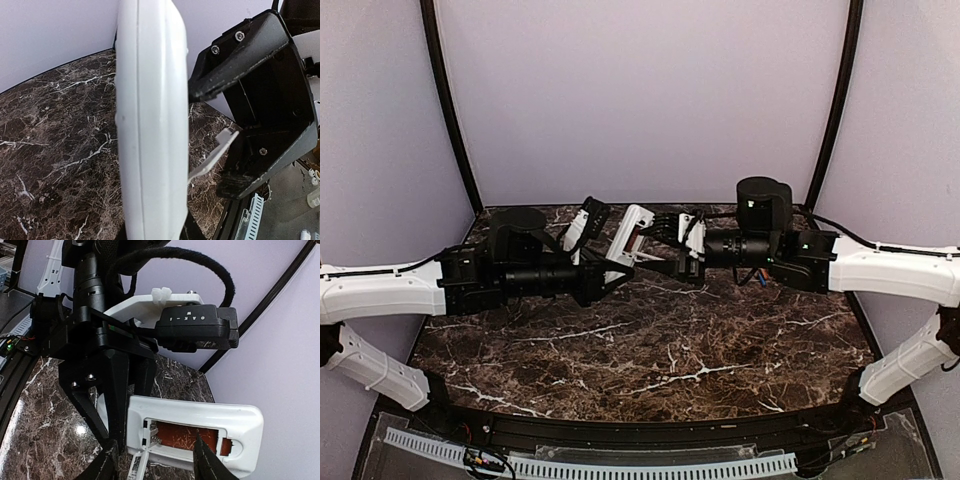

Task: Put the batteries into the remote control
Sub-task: Remove the battery cover from the remote control.

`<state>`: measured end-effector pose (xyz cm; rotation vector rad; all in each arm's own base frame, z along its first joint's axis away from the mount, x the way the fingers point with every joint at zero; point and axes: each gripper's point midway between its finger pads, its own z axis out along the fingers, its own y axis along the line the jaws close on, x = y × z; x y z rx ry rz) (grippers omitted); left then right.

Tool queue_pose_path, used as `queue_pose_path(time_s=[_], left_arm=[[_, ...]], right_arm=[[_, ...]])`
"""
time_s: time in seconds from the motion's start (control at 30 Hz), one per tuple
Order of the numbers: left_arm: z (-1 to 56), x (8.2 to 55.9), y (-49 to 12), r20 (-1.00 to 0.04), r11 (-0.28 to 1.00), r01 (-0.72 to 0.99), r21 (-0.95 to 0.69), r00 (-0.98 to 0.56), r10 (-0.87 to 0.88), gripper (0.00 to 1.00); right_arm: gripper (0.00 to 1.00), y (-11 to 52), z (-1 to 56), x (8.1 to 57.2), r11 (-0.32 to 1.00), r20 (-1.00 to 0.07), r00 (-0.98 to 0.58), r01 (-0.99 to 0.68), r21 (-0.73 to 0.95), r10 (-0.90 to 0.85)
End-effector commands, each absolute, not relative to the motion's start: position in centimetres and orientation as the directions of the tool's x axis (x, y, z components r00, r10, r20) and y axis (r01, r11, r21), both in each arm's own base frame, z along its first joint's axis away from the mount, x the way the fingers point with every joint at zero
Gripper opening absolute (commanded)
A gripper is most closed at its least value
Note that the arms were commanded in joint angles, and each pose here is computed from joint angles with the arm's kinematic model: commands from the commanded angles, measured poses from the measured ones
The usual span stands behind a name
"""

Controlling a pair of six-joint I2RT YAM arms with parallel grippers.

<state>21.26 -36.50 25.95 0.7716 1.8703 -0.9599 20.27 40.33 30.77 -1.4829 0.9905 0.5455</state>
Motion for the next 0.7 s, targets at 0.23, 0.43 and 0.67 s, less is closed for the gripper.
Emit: queue_pose_path(time_s=[0.23, 0.43, 0.67], left_arm=[[26.5, 23.8, -34.6, -0.901, 0.642, 0.726, -0.245, -0.415, 0.126, 0.0], [25.4, 25.2, -32.8, -0.884, 0.712, 0.667, -0.221, -0.445, 0.142, 0.0], [25.4, 25.0, -32.8, -0.888, 0.698, 0.681, -0.22, -0.436, 0.146, 0.0]], right_arm=[[0.49, 39.7, 29.0, 21.1, 0.086, -0.863, 0.421, -0.884, -0.459, -0.279], [0.51, 39.2, 28.4, 21.9, 0.123, -0.889, 0.354, -0.908, -0.401, -0.291], [0.57, 38.8, 30.7, 20.8, 0.11, -0.922, 0.32, -0.931, -0.349, -0.216]])
